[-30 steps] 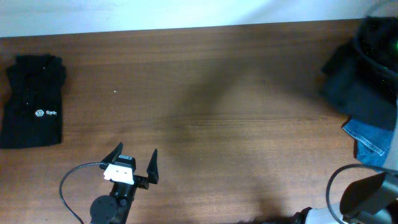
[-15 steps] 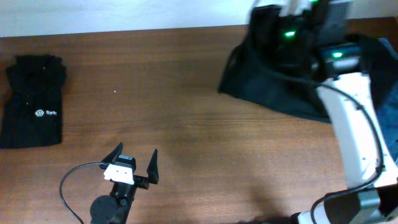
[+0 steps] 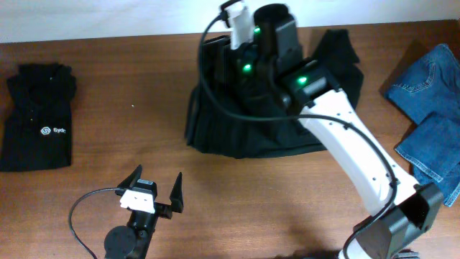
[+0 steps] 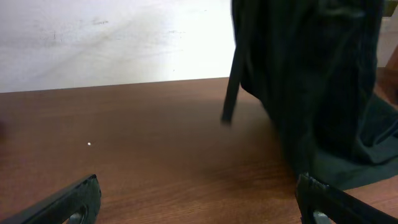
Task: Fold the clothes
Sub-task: 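Lift the black trousers with the right gripper and drag them leftward across table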
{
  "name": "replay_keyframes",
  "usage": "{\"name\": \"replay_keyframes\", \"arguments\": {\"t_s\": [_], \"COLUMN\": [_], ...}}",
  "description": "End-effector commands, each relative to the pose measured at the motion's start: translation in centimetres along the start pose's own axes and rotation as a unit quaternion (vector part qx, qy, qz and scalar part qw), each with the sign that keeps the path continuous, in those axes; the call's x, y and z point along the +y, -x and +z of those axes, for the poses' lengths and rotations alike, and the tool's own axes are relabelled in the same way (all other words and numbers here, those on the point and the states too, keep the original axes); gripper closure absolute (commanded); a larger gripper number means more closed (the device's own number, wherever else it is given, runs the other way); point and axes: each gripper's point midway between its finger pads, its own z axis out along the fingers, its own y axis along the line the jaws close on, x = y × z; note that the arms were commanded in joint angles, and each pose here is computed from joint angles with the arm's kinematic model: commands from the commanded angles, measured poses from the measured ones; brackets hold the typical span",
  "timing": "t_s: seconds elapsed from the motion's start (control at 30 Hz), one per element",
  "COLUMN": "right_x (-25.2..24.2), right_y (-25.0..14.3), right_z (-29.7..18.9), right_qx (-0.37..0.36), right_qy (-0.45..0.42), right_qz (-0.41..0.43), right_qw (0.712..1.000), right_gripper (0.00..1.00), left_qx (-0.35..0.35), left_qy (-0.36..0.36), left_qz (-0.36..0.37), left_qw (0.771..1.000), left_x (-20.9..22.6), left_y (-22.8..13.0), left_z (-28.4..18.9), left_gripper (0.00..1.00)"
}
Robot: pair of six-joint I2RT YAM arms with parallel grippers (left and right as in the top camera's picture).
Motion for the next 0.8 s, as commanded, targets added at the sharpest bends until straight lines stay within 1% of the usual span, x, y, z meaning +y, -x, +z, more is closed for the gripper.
{"name": "replay_keyframes", "arguments": {"t_s": [0.0, 0.27, 0.33, 0.37, 0.4, 0.43, 0.47, 0.53, 0.6, 0.77], "right_x": [2.9, 4.8, 6.0, 7.3, 8.9, 10.6, 11.3, 11.5, 10.3, 4.0], "right_y": [2.5, 2.0, 1.7, 1.3, 0.6, -0.2, -0.7, -1.4, -0.9, 1.2], "right_z": [-0.8, 0.0, 0.4, 0.6, 0.8, 0.8, 0.7, 0.7, 0.3, -3.2], "right_qx": [-0.039, -0.038, -0.036, -0.031, -0.023, -0.016, -0.011, -0.003, -0.002, 0.013], "right_qy": [0.02, 0.036, 0.061, 0.088, 0.122, 0.156, 0.168, 0.167, 0.144, 0.037], "right_qz": [-0.039, -0.047, -0.053, -0.068, -0.095, -0.131, -0.149, -0.171, -0.165, -0.128], "right_qw": [0.998, 0.998, 0.996, 0.993, 0.988, 0.979, 0.974, 0.971, 0.976, 0.991], "right_gripper": [0.96, 0.96, 0.96, 0.81, 0.59, 0.26, 0.01, 0.01, 0.01, 0.02], "left_qx": [-0.003, -0.003, -0.003, -0.003, -0.003, -0.003, -0.003, -0.003, -0.003, -0.003], "left_qy": [-0.003, -0.003, -0.003, -0.003, -0.003, -0.003, -0.003, -0.003, -0.003, -0.003], "left_qz": [-0.007, -0.007, -0.007, -0.007, -0.007, -0.007, -0.007, -0.007, -0.007, -0.007], "left_qw": [1.0, 1.0, 1.0, 1.0, 1.0, 1.0, 1.0, 1.0, 1.0, 1.0], "left_x": [0.0, 0.0, 0.0, 0.0, 0.0, 0.0, 0.0, 0.0, 0.0, 0.0], "left_y": [-0.1, -0.1, -0.1, -0.1, -0.1, -0.1, -0.1, -0.1, -0.1, -0.1], "left_z": [0.0, 0.0, 0.0, 0.0, 0.0, 0.0, 0.0, 0.0, 0.0, 0.0], "left_gripper": [0.01, 0.01, 0.0, 0.0, 0.01, 0.01, 0.01, 0.0, 0.01, 0.01]}}
